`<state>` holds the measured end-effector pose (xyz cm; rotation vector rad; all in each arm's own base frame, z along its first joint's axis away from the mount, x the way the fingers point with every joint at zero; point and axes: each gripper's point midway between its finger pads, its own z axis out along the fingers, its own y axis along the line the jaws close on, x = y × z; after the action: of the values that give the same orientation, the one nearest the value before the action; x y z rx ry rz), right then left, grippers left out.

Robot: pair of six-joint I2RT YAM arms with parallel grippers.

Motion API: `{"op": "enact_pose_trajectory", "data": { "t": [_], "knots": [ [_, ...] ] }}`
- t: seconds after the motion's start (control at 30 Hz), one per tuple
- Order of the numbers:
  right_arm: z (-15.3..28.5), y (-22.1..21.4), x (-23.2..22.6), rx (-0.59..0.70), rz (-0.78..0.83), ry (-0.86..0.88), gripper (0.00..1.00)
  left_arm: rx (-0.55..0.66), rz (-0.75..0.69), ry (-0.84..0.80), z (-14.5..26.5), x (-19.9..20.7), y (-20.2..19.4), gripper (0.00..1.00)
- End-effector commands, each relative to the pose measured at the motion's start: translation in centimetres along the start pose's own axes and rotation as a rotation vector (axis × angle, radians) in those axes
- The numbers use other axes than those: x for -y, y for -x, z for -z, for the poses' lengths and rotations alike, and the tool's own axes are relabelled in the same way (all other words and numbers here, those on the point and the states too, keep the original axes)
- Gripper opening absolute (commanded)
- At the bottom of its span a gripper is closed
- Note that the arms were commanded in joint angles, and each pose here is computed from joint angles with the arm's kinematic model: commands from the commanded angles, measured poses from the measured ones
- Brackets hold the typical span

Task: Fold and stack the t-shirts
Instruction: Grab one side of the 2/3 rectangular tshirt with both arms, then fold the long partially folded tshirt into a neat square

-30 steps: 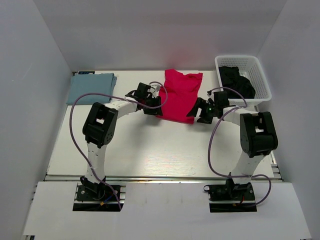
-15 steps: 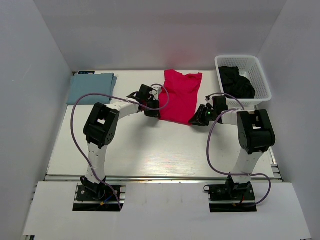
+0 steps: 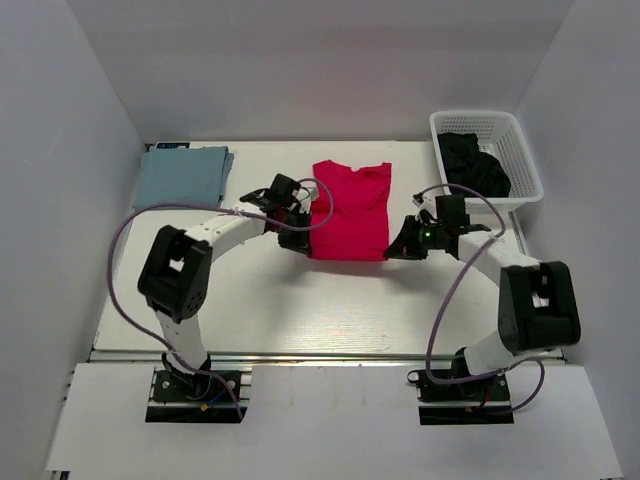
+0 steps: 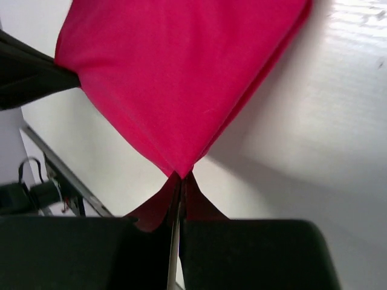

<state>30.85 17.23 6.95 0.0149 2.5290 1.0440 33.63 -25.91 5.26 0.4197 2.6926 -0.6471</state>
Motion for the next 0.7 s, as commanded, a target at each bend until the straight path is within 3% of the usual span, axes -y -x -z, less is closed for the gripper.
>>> {"op": "enact_pose_trajectory", "data": {
  "t": [0.0,0.1,0.23,0.37,0.53,0.67],
  "knots": [
    [3.2,-3.5,-1.4,-0.104,0.066,0.033,0.00,-0.006,-0.008,-0.034,5.5,2.1,-1.8,0.00],
    [5.3,-5.2,-3.8,-0.167,0.113,0.126,0.00,-0.060,-0.013,-0.091,7.7,3.4,-3.9,0.00],
    [7.4,-5.2,-7.3,-0.145,0.262,0.295,0.00,-0.024,-0.060,-0.125,11.0,4.4,-4.7,0.00],
    [9.4,-4.9,-10.4,-0.069,0.385,0.433,0.00,0.127,-0.160,-0.251,14.6,7.2,-4.0,0.00],
    [11.2,-4.6,-12.2,0.000,0.470,0.464,0.00,0.246,-0.198,-0.286,17.2,8.1,-3.1,0.00],
    [11.3,-3.9,-12.4,0.013,0.478,0.453,0.00,0.240,-0.182,-0.267,17.1,7.8,-3.2,0.00]
  ]
}}
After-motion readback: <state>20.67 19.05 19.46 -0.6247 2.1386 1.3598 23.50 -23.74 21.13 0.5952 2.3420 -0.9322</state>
